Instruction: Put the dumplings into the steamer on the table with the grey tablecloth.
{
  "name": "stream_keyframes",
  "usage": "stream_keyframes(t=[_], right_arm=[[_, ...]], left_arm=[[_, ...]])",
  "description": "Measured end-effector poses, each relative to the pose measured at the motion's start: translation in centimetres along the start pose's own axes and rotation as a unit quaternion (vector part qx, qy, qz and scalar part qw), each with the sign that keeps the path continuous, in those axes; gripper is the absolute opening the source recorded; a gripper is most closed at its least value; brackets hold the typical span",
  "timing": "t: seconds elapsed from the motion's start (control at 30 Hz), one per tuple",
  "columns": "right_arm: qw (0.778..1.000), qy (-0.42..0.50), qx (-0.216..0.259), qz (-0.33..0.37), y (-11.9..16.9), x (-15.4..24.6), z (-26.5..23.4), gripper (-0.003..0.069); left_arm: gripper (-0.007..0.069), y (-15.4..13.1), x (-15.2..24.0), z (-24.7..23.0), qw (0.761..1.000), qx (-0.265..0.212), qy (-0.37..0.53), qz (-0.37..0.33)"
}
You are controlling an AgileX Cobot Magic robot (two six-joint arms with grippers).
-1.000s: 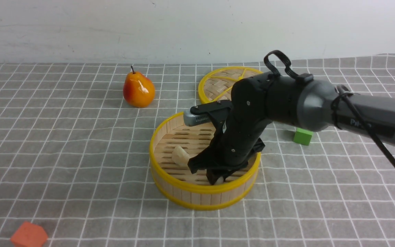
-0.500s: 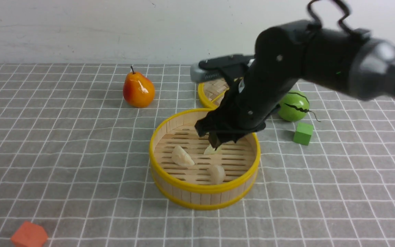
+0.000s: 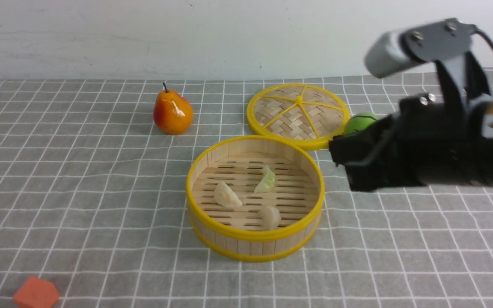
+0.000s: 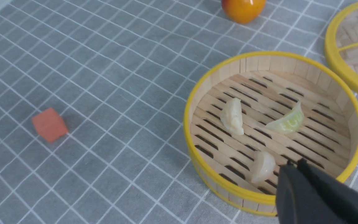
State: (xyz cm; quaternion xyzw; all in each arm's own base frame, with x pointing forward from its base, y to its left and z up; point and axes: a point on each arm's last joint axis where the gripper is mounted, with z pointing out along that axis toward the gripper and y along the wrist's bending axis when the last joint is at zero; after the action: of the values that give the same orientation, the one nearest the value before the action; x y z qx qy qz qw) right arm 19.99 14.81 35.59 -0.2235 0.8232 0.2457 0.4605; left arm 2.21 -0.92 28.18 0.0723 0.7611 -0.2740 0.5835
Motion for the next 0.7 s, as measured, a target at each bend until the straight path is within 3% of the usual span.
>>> stream_keyframes(t=[0.33, 0.7], right_arm=[[0.995, -0.078, -0.033, -0.059, 1.1, 3.1, -6.9, -0.0022], [0.993, -0.089, -0.038, -0.064, 1.3, 3.3, -8.0, -0.0017]], left_arm=[[0.0057, 1.2, 3.5, 2.0, 0.999, -0.016, 0.048, 0.003], [0.0074, 1.3, 3.9, 2.2, 0.998, -0.018, 0.052, 0.004]])
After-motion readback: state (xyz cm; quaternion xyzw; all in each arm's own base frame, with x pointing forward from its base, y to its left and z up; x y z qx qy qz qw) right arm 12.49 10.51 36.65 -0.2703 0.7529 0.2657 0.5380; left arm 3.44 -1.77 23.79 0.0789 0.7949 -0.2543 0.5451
